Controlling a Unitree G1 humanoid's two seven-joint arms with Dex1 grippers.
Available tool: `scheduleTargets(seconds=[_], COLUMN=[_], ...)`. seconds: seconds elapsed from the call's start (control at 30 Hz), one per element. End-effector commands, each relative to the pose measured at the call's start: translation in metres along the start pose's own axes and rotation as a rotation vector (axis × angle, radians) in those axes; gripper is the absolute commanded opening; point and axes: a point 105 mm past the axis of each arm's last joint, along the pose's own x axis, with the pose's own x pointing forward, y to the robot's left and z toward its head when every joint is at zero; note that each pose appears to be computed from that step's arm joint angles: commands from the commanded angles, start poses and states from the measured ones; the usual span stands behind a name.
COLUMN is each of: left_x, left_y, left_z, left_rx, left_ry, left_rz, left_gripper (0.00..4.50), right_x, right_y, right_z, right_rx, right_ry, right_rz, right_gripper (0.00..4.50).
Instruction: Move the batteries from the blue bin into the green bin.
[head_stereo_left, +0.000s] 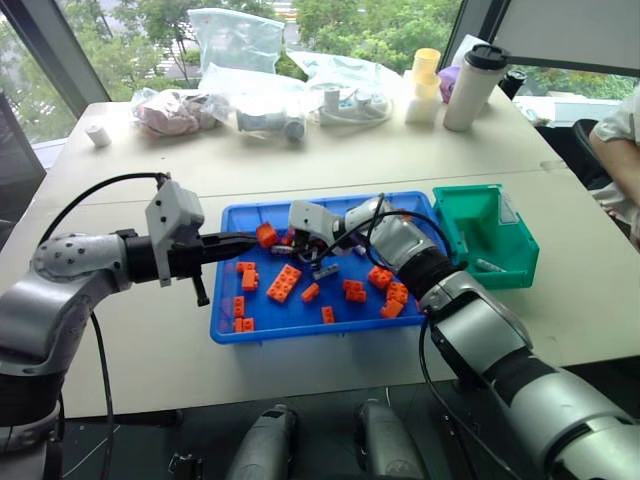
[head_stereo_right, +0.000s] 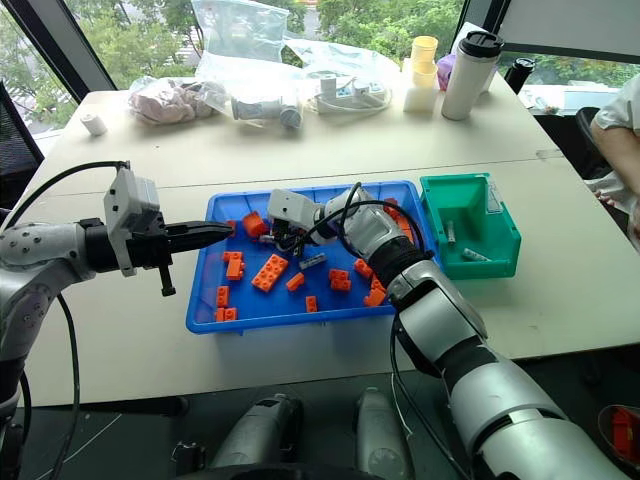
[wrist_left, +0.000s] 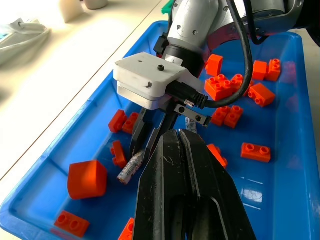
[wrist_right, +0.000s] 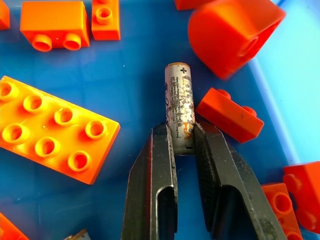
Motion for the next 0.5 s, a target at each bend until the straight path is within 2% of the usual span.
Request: scheduleTargets(seconds=[0.03, 0.1, 0.13, 0.2, 0.23, 0.33, 0.43, 0.5], left_x=[-0.001, 0.000, 0.001, 0.006, 0.009, 0.013, 0.020, 0.025], left_y=[0.001, 0.001, 0.000, 0.000, -0.001, -0.004, -0.005, -0.005], left_z=[0.011, 0.012, 0.012, 0.011, 0.011, 0.011, 0.009, 0.008], left_rx=[0.055, 0.056, 0.055, 0.051, 0.050, 0.045, 0.046, 0.051], left_ry=[-0.022, -0.025, -0.030, -0.036, -0.041, -0.051, -0.057, -0.062], left_rz=[0.009, 0.006, 0.002, -0.012, -0.024, -0.049, -0.077, -0.094], left_gripper=[0.00, 0.00, 0.00, 0.00, 0.00, 0.00, 0.00, 0.00], right_x=[-0.021, -0.039, -0.061, -0.131, -0.166, -0.222, -0.271, -0.287], right_y=[-0.018, -0.026, -0.030, -0.037, -0.038, -0.036, -0.030, -0.020], right_z=[0.012, 0.019, 0.023, 0.020, 0.013, -0.008, -0.045, -0.063], right_rx=[-0.014, -0.014, -0.009, -0.005, 0.022, 0.108, 0.210, 0.275], right_ry=[-0.038, -0.076, -0.108, -0.131, -0.114, -0.053, 0.083, 0.143], right_rz=[-0.096, -0.149, -0.194, -0.360, -0.453, -0.627, -0.790, -0.827], right_gripper=[0.01, 0.01, 0.01, 0.01, 0.01, 0.01, 0.01, 0.01])
